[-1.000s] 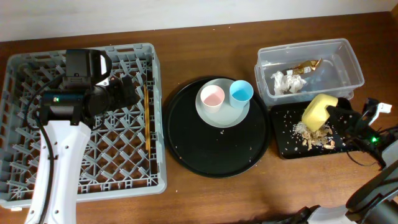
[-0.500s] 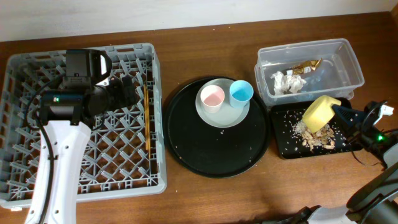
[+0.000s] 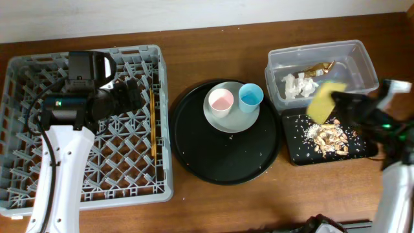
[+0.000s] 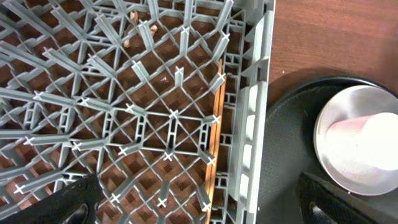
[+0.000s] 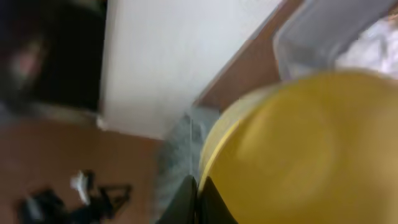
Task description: Sort waste into correct bins and load items into the dishwasher rack
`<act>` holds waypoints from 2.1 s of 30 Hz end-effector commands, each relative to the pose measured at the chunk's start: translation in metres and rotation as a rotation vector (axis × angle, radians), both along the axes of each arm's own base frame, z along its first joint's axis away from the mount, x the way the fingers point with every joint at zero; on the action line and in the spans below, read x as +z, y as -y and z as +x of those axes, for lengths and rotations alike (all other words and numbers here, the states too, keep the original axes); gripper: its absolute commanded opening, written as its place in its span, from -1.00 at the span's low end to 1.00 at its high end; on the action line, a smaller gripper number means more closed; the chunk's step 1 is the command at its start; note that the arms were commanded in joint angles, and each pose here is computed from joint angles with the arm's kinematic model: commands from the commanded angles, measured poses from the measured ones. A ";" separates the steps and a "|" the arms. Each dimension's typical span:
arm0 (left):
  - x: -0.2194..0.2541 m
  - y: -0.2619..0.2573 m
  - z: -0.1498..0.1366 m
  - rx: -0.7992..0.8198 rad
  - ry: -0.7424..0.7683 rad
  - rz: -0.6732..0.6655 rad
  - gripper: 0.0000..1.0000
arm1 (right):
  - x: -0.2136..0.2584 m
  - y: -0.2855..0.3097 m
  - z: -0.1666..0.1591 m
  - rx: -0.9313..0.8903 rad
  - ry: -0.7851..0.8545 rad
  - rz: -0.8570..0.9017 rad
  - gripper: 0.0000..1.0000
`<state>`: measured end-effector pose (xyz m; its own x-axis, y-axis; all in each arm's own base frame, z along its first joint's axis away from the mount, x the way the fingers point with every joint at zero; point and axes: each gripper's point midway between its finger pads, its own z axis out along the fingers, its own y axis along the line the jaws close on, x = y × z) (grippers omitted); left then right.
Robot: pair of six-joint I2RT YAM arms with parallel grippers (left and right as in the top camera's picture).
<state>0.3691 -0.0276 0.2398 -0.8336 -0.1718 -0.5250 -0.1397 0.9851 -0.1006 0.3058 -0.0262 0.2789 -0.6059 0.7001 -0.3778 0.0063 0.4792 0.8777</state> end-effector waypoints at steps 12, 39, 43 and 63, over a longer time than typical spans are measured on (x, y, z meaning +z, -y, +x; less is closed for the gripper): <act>0.009 -0.003 -0.001 0.016 0.027 0.001 0.99 | -0.182 -0.255 -0.068 0.697 -0.257 -1.027 -0.89; 0.009 -0.003 -0.001 0.015 0.027 0.001 0.99 | -0.205 -0.261 0.088 0.677 -0.013 -1.280 -0.14; 0.009 -0.003 -0.001 0.016 0.027 0.001 0.98 | -0.207 -0.260 0.087 0.679 -0.018 -1.282 -0.58; 0.022 0.069 -0.010 -0.223 0.012 -0.358 0.98 | 0.081 -0.169 -0.033 0.789 0.343 -0.439 -0.92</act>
